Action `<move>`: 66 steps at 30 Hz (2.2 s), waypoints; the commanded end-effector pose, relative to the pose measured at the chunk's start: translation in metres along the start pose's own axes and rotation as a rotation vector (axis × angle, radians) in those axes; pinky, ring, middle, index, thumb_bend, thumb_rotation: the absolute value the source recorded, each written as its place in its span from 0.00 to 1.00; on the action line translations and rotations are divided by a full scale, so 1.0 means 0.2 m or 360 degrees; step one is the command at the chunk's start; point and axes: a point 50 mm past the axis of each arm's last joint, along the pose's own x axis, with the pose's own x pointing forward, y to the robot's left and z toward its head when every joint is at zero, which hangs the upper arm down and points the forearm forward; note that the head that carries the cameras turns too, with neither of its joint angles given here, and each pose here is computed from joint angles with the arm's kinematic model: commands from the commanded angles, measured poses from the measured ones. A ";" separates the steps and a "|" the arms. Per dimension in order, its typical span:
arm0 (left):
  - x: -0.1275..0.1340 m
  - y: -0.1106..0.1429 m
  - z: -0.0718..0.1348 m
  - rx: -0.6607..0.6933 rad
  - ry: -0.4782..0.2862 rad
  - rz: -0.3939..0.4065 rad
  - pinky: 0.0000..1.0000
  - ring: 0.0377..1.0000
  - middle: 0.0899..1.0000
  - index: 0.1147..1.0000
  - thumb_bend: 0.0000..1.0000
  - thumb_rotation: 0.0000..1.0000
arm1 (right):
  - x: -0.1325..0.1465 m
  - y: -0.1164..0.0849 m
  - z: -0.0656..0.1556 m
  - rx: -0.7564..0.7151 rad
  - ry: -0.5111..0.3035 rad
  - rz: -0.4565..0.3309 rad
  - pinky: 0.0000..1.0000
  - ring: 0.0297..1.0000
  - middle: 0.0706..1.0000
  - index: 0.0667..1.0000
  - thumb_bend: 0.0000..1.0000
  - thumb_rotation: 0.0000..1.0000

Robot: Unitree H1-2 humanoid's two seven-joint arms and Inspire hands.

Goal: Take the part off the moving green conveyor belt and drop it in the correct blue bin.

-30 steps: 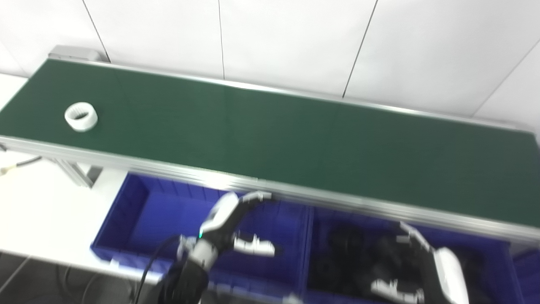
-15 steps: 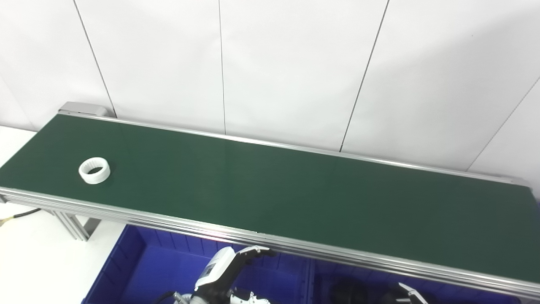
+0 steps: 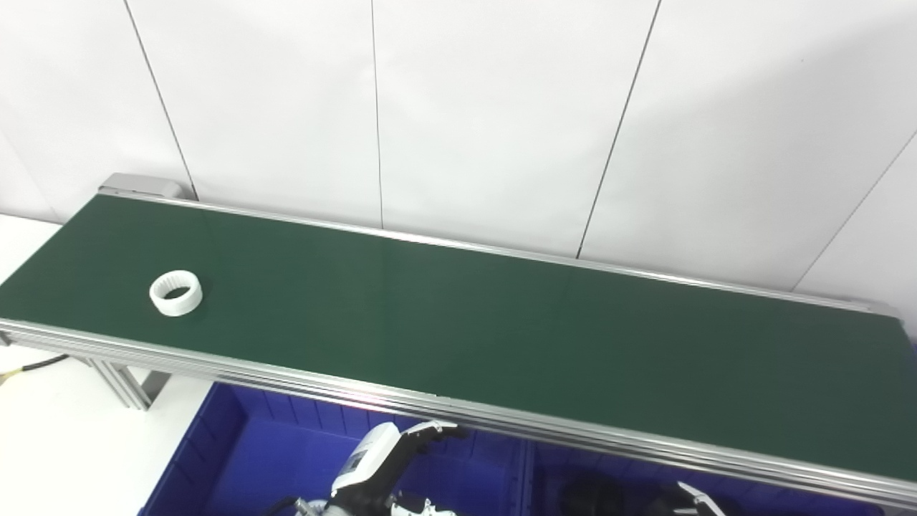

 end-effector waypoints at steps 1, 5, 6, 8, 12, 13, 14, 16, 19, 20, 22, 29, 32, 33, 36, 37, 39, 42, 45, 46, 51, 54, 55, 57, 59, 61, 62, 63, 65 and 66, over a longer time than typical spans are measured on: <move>0.05 0.03 0.07 0.0024 -0.0097 0.0080 0.75 0.81 0.81 0.75 0.89 0.38 | 0.01 -0.05 0.02 -0.0002 -0.0058 -0.0045 0.59 0.62 0.63 0.79 0.78 0.15; 0.06 0.01 0.08 0.0035 -0.0096 0.0084 0.76 0.81 0.80 0.74 0.91 0.37 | 0.01 -0.05 -0.01 0.0005 -0.0083 -0.0061 0.61 0.63 0.64 0.80 0.77 0.12; 0.06 0.01 0.07 0.0036 -0.0099 0.0084 0.76 0.81 0.80 0.74 0.91 0.37 | 0.01 -0.05 -0.02 0.0002 -0.0092 -0.0064 0.60 0.63 0.63 0.80 0.77 0.10; 0.07 0.01 0.07 0.0024 -0.0104 0.0084 0.77 0.81 0.80 0.73 0.91 0.36 | 0.02 -0.04 -0.04 0.0009 -0.0095 -0.0065 0.61 0.63 0.63 0.80 0.76 0.10; 0.07 0.00 0.07 0.0020 -0.0110 0.0085 0.78 0.80 0.80 0.73 0.92 0.36 | 0.02 -0.04 -0.05 0.0010 -0.0097 -0.0068 0.63 0.64 0.63 0.80 0.76 0.09; 0.08 0.00 0.07 0.0024 -0.0112 0.0083 0.78 0.80 0.80 0.73 0.92 0.36 | 0.02 -0.04 -0.04 0.0003 -0.0096 -0.0067 0.63 0.64 0.63 0.80 0.76 0.09; 0.08 0.00 0.06 0.0027 -0.0114 0.0083 0.78 0.80 0.80 0.73 0.92 0.36 | 0.02 -0.04 -0.04 0.0003 -0.0097 -0.0065 0.62 0.63 0.63 0.80 0.76 0.09; 0.08 0.00 0.07 0.0027 -0.0111 0.0079 0.77 0.80 0.80 0.73 0.92 0.35 | 0.02 -0.04 -0.04 0.0006 -0.0095 -0.0065 0.61 0.63 0.63 0.80 0.76 0.09; 0.08 0.01 0.06 0.0031 -0.0106 0.0076 0.78 0.81 0.80 0.73 0.92 0.36 | 0.02 -0.04 -0.03 -0.0001 -0.0094 -0.0061 0.61 0.63 0.63 0.80 0.76 0.11; 0.08 0.01 0.06 0.0030 -0.0104 0.0075 0.78 0.81 0.80 0.73 0.92 0.36 | 0.03 -0.04 -0.03 -0.0004 -0.0095 -0.0061 0.61 0.63 0.62 0.80 0.76 0.12; 0.08 0.01 0.06 0.0037 -0.0102 0.0074 0.78 0.81 0.80 0.73 0.92 0.36 | 0.03 -0.04 -0.03 -0.0002 -0.0093 -0.0062 0.61 0.63 0.62 0.80 0.76 0.13; 0.08 0.02 0.09 -0.0059 -0.0190 0.0131 0.70 0.75 0.77 0.73 0.91 0.34 | 0.04 -0.03 -0.03 -0.0001 -0.0094 -0.0063 0.59 0.62 0.63 0.80 0.77 0.12; 0.07 0.04 0.13 -0.0117 -0.0260 0.0191 0.67 0.74 0.76 0.75 0.91 0.34 | 0.04 -0.03 -0.02 -0.0001 -0.0097 -0.0061 0.59 0.62 0.63 0.80 0.77 0.12; 0.06 0.04 0.14 -0.0126 -0.0269 0.0200 0.67 0.74 0.76 0.75 0.91 0.34 | 0.03 -0.03 -0.02 0.0002 -0.0099 -0.0062 0.59 0.62 0.63 0.80 0.77 0.12; 0.03 0.08 0.22 -0.0198 -0.0344 0.0284 0.68 0.75 0.76 0.75 0.92 0.35 | 0.03 -0.03 -0.03 0.0005 -0.0100 -0.0070 0.59 0.62 0.62 0.79 0.77 0.12; 0.02 0.10 0.25 -0.0227 -0.0369 0.0303 0.68 0.76 0.76 0.75 0.91 0.34 | 0.03 -0.03 -0.03 0.0006 -0.0095 -0.0070 0.59 0.62 0.62 0.79 0.77 0.12; 0.01 0.13 0.28 -0.0237 -0.0419 0.0339 0.68 0.75 0.76 0.75 0.91 0.31 | 0.04 -0.03 -0.03 0.0010 -0.0089 -0.0067 0.60 0.62 0.62 0.79 0.78 0.12; -0.01 0.17 0.32 -0.0224 -0.0470 0.0381 0.67 0.75 0.75 0.74 0.92 0.30 | 0.04 -0.03 -0.03 0.0010 -0.0092 -0.0069 0.60 0.62 0.62 0.79 0.78 0.12; -0.01 0.20 0.36 -0.0211 -0.0520 0.0417 0.68 0.75 0.76 0.74 0.92 0.30 | 0.05 -0.03 -0.04 0.0011 -0.0100 -0.0069 0.59 0.62 0.62 0.79 0.78 0.12; 0.00 0.20 0.37 -0.0198 -0.0530 0.0424 0.69 0.75 0.76 0.74 0.92 0.31 | 0.05 -0.03 -0.04 0.0013 -0.0098 -0.0069 0.59 0.62 0.62 0.79 0.77 0.13; 0.05 0.23 0.40 -0.0143 -0.0561 0.0455 0.68 0.75 0.76 0.74 0.93 0.35 | 0.05 -0.03 -0.05 0.0016 -0.0096 -0.0068 0.60 0.63 0.62 0.79 0.77 0.11; 0.08 0.24 0.40 -0.0105 -0.0558 0.0459 0.67 0.74 0.76 0.75 0.93 0.38 | 0.06 -0.03 -0.05 0.0014 -0.0099 -0.0070 0.60 0.62 0.62 0.79 0.77 0.11; 0.09 0.25 0.40 -0.0100 -0.0556 0.0458 0.67 0.74 0.76 0.75 0.93 0.38 | 0.06 -0.03 -0.05 0.0015 -0.0100 -0.0071 0.59 0.62 0.62 0.79 0.77 0.10; 0.11 0.26 0.39 -0.0046 -0.0537 0.0465 0.67 0.74 0.76 0.75 0.93 0.37 | 0.06 -0.03 -0.05 0.0014 -0.0096 -0.0069 0.60 0.63 0.62 0.79 0.77 0.09; 0.14 0.28 0.38 0.0016 -0.0511 0.0477 0.69 0.74 0.77 0.75 0.92 0.36 | 0.07 -0.03 -0.06 0.0009 -0.0103 -0.0072 0.61 0.62 0.62 0.79 0.77 0.09; 0.15 0.29 0.37 0.0070 -0.0479 0.0494 0.74 0.77 0.78 0.76 0.91 0.37 | 0.07 -0.03 -0.06 0.0008 -0.0105 -0.0075 0.60 0.62 0.62 0.79 0.78 0.08; 0.16 0.30 0.37 0.0088 -0.0456 0.0507 0.74 0.77 0.78 0.76 0.91 0.37 | 0.07 -0.02 -0.06 0.0012 -0.0102 -0.0076 0.60 0.62 0.62 0.79 0.78 0.08; 0.17 0.31 0.36 0.0100 -0.0440 0.0515 0.75 0.78 0.78 0.76 0.90 0.38 | 0.07 -0.02 -0.06 0.0014 -0.0100 -0.0076 0.60 0.62 0.62 0.79 0.78 0.08; 0.18 0.32 0.36 0.0124 -0.0417 0.0539 0.74 0.78 0.79 0.76 0.90 0.40 | 0.07 -0.02 -0.06 0.0014 -0.0097 -0.0074 0.60 0.62 0.62 0.79 0.78 0.08; 0.19 0.33 0.35 0.0148 -0.0403 0.0550 0.75 0.78 0.80 0.77 0.88 0.40 | 0.08 -0.02 -0.07 0.0016 -0.0101 -0.0076 0.60 0.62 0.62 0.79 0.78 0.08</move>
